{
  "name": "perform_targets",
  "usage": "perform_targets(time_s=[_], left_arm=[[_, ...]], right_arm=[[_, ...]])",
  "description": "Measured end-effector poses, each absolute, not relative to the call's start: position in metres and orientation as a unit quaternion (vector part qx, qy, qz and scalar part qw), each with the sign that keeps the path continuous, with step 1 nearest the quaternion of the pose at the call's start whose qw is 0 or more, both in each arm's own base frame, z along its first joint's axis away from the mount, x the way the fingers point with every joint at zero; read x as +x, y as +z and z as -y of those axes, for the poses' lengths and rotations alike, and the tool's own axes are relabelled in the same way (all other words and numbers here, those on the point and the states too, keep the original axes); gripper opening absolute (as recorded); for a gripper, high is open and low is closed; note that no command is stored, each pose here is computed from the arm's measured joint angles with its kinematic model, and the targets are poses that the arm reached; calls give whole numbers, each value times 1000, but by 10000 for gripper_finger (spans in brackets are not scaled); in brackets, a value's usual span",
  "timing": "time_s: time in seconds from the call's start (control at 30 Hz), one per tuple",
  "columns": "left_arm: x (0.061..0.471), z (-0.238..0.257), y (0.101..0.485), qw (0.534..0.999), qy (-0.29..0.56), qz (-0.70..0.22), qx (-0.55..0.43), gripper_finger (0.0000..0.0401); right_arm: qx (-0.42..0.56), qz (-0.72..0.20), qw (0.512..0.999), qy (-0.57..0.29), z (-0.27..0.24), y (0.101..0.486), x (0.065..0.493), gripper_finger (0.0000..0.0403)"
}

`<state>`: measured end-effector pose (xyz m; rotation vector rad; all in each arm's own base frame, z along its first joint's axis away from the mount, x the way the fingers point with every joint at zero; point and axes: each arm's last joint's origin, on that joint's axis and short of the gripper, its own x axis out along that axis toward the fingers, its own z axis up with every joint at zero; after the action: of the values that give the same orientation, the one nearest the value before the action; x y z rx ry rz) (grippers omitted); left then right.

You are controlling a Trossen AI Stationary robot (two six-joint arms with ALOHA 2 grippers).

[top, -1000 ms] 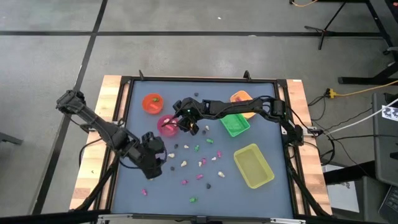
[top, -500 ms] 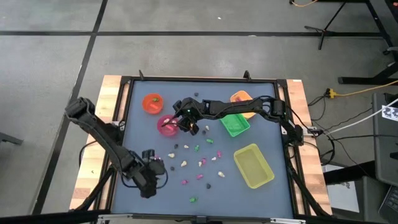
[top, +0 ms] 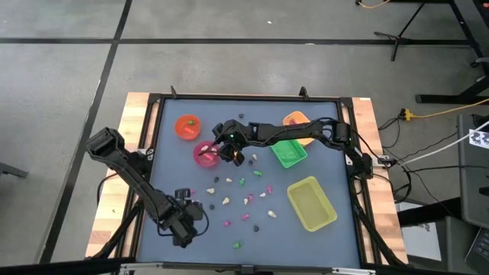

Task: Sort Halloween decoration
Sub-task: Put the white skull toy into the pink bin

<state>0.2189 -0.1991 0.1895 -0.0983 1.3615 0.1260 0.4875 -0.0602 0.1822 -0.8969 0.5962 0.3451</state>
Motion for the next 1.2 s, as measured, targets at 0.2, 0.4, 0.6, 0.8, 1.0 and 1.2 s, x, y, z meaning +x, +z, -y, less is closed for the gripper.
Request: perform_targets(time_s=[0.2,0.4,0.6,0.8,1.0,1.2], left_arm=[[215,198,185,758,79,-644,-61,176],[209,193,169,745,86,-657,-80,176],[204,189,154,745,81,-657,-85,176],[200,185,140,749,74,-652,-92,176],[199,184,136,755,67,-645,-99,176],[199,184,136,755,67,-645,-98,175]], right_arm=[[-424,-283,845,163,60,182,488,207],[-424,-283,845,163,60,182,488,207],[-423,-283,845,163,60,182,488,207],[-423,-283,845,163,60,182,488,207],[-423,-283,845,163,60,182,488,207],[-423,-283,845,163,60,182,488,207]])
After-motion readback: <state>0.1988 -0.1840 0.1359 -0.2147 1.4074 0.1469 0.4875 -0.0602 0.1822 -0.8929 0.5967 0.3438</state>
